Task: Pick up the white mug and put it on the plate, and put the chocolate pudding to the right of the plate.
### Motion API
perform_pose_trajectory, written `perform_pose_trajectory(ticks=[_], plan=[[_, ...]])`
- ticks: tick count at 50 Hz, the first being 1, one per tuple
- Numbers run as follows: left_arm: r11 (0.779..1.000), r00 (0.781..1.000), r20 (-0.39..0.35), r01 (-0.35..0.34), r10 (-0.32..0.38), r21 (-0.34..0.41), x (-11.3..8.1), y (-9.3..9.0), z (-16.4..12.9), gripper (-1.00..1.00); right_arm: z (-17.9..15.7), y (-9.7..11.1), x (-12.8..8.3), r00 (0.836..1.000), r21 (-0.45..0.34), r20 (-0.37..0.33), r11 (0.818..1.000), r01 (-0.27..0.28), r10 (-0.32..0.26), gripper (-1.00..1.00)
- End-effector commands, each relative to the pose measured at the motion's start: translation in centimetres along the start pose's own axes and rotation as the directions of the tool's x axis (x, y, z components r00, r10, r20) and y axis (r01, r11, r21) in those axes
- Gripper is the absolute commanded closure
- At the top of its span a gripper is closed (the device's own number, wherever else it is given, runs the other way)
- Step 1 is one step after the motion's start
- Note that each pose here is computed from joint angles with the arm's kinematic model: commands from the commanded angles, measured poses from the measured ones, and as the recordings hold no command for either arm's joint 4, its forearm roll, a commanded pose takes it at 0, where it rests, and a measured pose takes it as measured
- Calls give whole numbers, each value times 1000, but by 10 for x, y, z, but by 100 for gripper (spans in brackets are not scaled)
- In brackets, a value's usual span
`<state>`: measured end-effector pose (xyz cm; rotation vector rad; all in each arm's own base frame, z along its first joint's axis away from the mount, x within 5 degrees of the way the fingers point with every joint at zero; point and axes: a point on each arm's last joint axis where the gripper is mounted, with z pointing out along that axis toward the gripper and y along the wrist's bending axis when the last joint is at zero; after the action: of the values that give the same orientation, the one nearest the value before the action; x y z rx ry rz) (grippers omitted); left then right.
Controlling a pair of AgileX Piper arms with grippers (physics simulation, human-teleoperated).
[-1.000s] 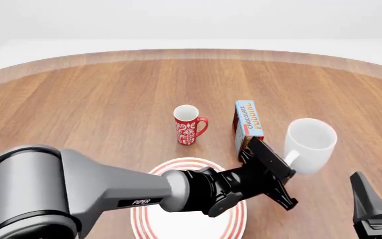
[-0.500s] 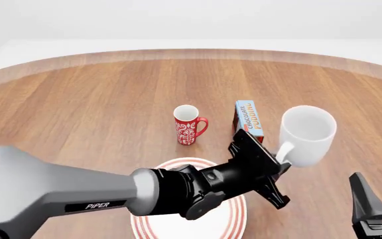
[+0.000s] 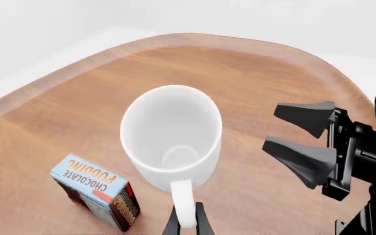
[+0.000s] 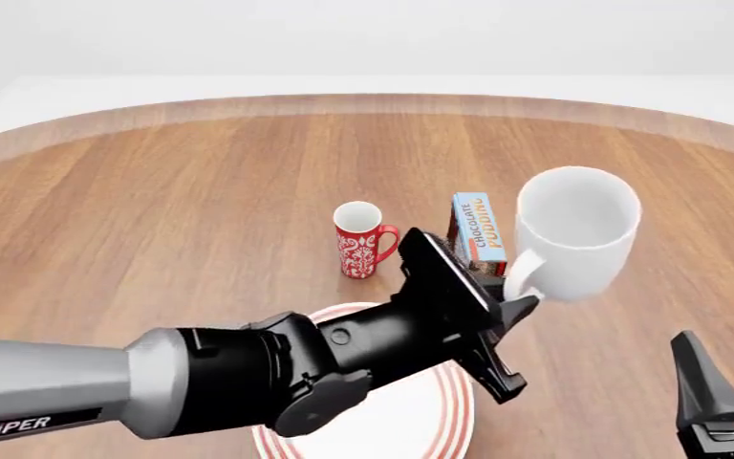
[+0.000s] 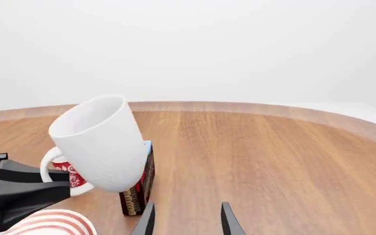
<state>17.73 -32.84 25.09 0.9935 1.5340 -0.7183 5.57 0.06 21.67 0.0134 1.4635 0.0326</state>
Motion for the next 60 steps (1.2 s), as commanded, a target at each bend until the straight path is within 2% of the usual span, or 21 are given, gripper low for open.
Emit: perform_pose_trajectory(ticks=[1, 13, 39, 60], plan=[[1000, 998, 49, -27, 28, -4, -16, 1, -31, 100, 0, 0, -1, 1000, 0, 1, 1000, 0, 0, -100], [998, 997, 54, -60, 59, 12, -19, -5, -55, 100, 0, 0, -1, 1000, -1, 2, 1000, 0, 0, -100], [996, 995, 42, -88, 89, -22, -18, 6, -86, 100, 0, 0, -1, 1000, 1, 1, 1000, 1, -1, -100], [994, 997, 11, -73, 74, -82, -1, 21, -118, 100, 0, 0, -1, 1000, 3, 3, 1000, 2, -2, -100]])
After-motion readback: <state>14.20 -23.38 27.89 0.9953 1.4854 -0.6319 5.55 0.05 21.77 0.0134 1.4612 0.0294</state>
